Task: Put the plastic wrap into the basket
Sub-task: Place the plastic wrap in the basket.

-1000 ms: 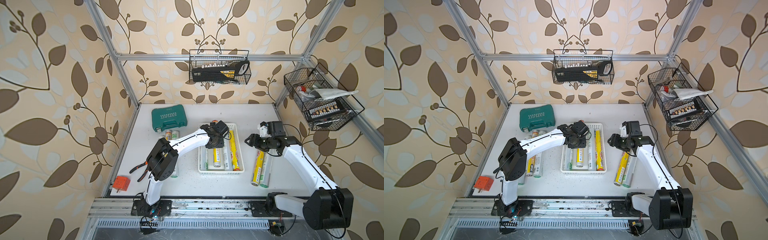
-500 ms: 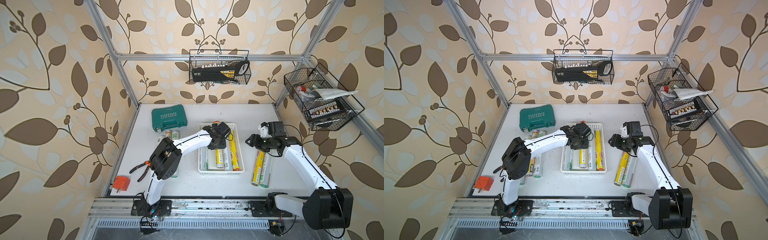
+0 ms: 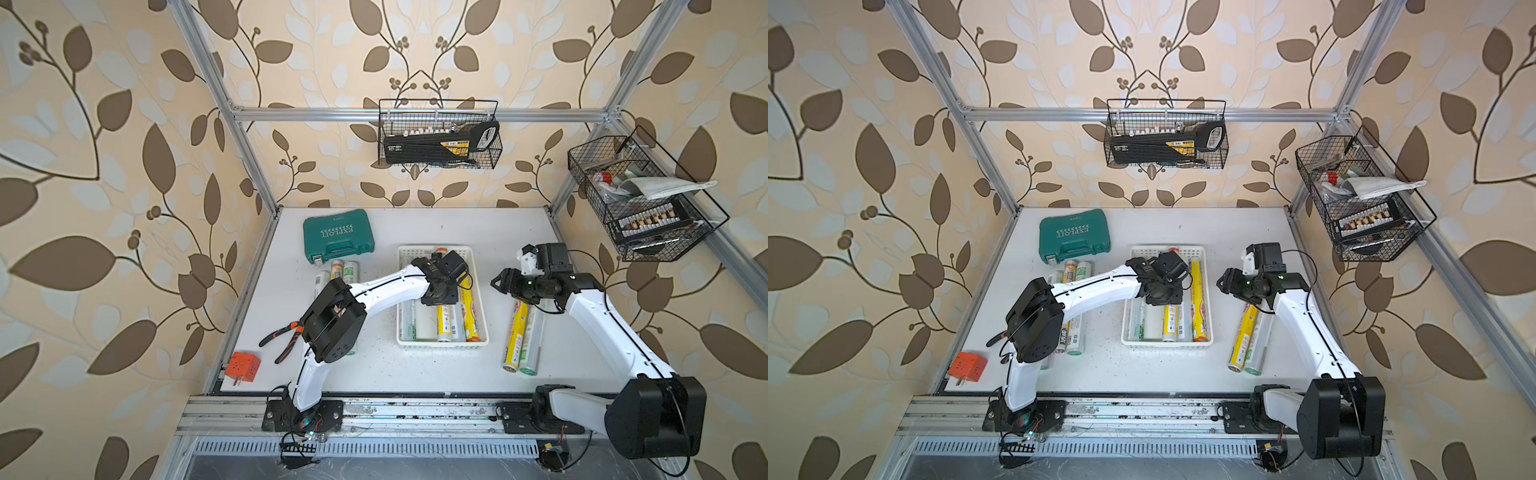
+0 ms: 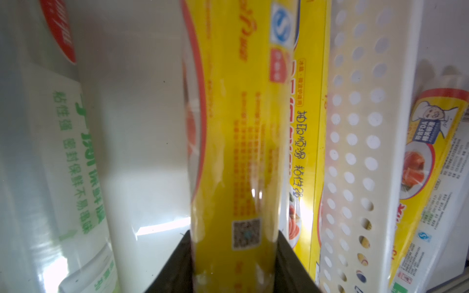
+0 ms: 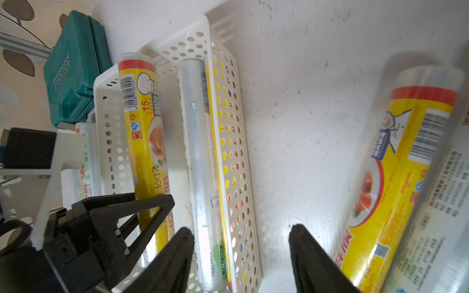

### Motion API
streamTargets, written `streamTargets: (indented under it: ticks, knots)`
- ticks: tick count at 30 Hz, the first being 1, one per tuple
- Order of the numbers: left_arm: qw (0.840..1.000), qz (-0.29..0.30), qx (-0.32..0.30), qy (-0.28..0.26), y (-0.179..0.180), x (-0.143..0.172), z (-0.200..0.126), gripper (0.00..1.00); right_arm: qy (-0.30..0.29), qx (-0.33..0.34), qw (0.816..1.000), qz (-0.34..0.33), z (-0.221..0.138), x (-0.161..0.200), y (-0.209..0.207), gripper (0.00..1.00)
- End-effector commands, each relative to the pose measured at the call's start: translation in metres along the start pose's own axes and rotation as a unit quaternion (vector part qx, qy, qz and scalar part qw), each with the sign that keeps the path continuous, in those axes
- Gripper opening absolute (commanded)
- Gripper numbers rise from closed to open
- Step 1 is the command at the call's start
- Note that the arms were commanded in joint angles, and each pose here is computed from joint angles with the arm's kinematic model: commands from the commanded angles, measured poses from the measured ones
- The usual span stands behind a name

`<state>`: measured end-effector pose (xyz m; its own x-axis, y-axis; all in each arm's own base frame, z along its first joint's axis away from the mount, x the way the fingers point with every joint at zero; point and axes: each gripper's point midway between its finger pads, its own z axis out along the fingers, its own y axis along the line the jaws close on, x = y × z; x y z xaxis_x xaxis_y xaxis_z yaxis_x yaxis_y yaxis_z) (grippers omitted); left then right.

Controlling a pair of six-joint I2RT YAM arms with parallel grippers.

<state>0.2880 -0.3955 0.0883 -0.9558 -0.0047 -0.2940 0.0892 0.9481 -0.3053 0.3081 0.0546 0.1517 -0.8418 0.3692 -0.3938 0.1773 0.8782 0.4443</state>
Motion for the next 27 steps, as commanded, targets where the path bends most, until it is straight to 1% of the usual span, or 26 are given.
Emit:
streamTargets:
  ticks: [1, 6, 11, 15, 23, 27]
  knots:
    - [1.0, -0.003, 0.007, 0.001, 0.0, 0.005, -0.014, 0.3, 0.012, -0.002, 1.0, 0.009, 0.001, 0.006, -0.002, 0.63]
    - [1.0, -0.003, -0.008, -0.003, 0.005, 0.003, -0.01, 0.32, 0.016, -0.001, 1.0, 0.01, 0.003, 0.007, -0.002, 0.63]
    - [1.0, -0.001, -0.007, -0.013, 0.001, -0.003, -0.007, 0.31, 0.018, 0.002, 1.0, 0.01, 0.005, 0.007, -0.005, 0.63]
    - [1.0, -0.003, -0.01, -0.008, 0.003, -0.003, 0.002, 0.32, 0.022, 0.004, 1.0, 0.012, 0.007, 0.008, -0.005, 0.63]
    - [1.0, -0.011, 0.011, -0.006, 0.002, -0.003, 0.017, 0.32, 0.025, 0.007, 1.0, 0.014, 0.009, 0.008, -0.008, 0.63]
    - [1.0, -0.014, 0.01, -0.001, 0.005, -0.002, 0.023, 0.33, 0.024, 0.007, 1.0, 0.013, 0.009, 0.008, -0.008, 0.63]
